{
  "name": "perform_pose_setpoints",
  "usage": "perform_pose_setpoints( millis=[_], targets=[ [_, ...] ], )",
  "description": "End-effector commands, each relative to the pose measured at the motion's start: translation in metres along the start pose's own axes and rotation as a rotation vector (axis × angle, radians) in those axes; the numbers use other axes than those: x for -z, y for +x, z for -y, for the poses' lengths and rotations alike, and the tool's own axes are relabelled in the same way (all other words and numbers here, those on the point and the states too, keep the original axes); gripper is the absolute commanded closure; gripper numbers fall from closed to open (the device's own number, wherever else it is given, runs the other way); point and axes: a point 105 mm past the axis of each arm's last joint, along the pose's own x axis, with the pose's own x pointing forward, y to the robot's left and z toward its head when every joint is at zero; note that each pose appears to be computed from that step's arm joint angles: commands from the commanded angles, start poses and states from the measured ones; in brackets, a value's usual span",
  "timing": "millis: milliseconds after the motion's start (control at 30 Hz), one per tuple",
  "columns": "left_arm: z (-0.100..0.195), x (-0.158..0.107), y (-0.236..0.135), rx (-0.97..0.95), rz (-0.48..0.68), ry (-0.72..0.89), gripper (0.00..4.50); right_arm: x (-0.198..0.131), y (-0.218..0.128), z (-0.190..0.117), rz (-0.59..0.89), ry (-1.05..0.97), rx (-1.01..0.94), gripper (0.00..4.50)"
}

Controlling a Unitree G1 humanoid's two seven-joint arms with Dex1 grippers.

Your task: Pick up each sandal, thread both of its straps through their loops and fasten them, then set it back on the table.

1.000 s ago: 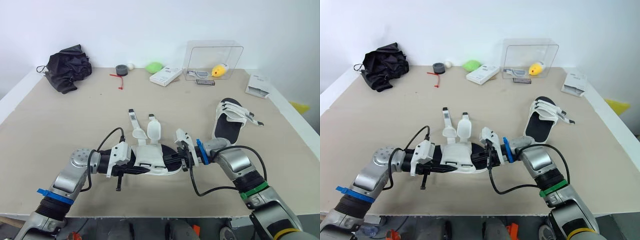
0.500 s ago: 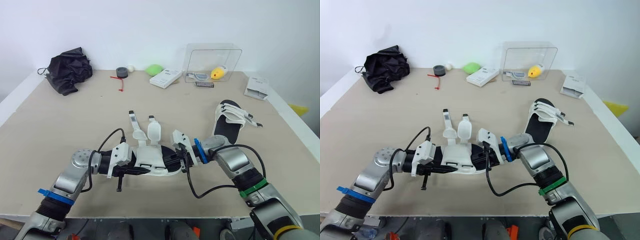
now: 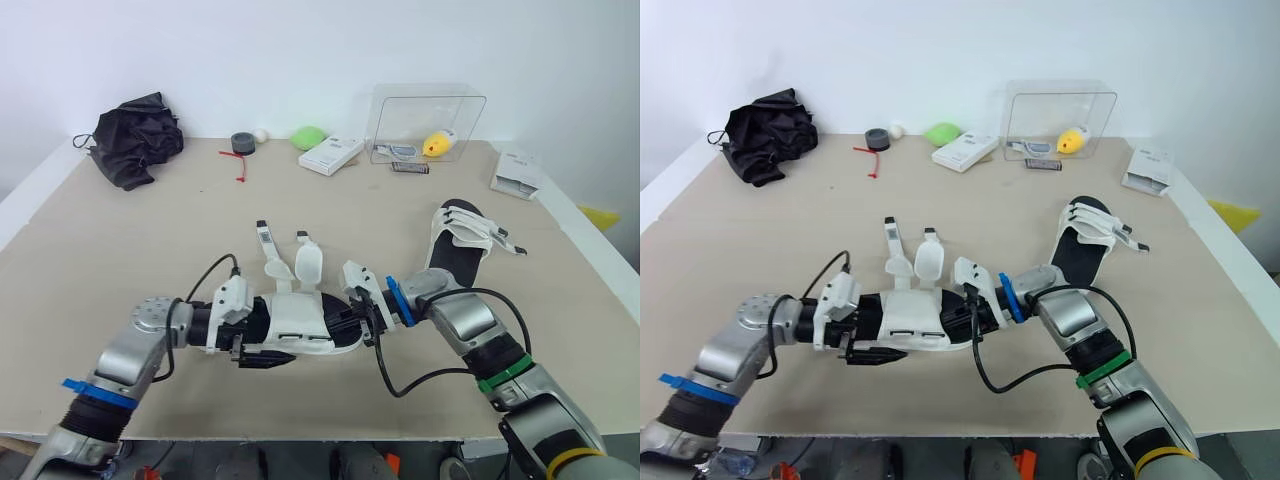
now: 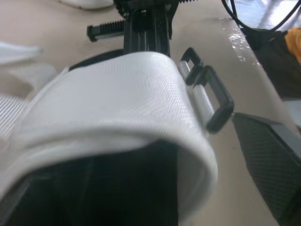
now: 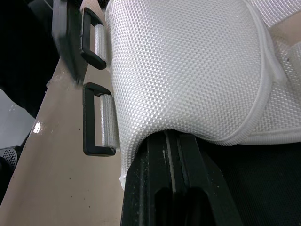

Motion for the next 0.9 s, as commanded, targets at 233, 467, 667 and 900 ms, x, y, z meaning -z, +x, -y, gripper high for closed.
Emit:
perform_pose_setpoints(
  millis=[233, 467, 667, 900],
  targets=[
    [0.009, -0.035, -0.08, -0.023, 0.044, -0.476, 0.02, 0.05, 0.003, 0.002, -0.156, 0.155, 0.033, 4.5],
    [-0.07, -0.037, -0.087, -0.415, 0.336, -0.676, 0.02, 0.043, 0.0, -0.001, -0.15, 0.16, 0.051, 4.5],
    [-0.087, -0.01, -0.064, -0.475, 0.359, -0.916, 0.02, 0.032, -0.002, -0.003, -0.147, 0.115, 0.069, 4.5],
    [-0.11, 0.006, -0.046, -0.568, 0.37, -1.038, 0.02, 0.018, -0.006, -0.006, -0.105, 0.089, 0.078, 4.5]
  ],
)
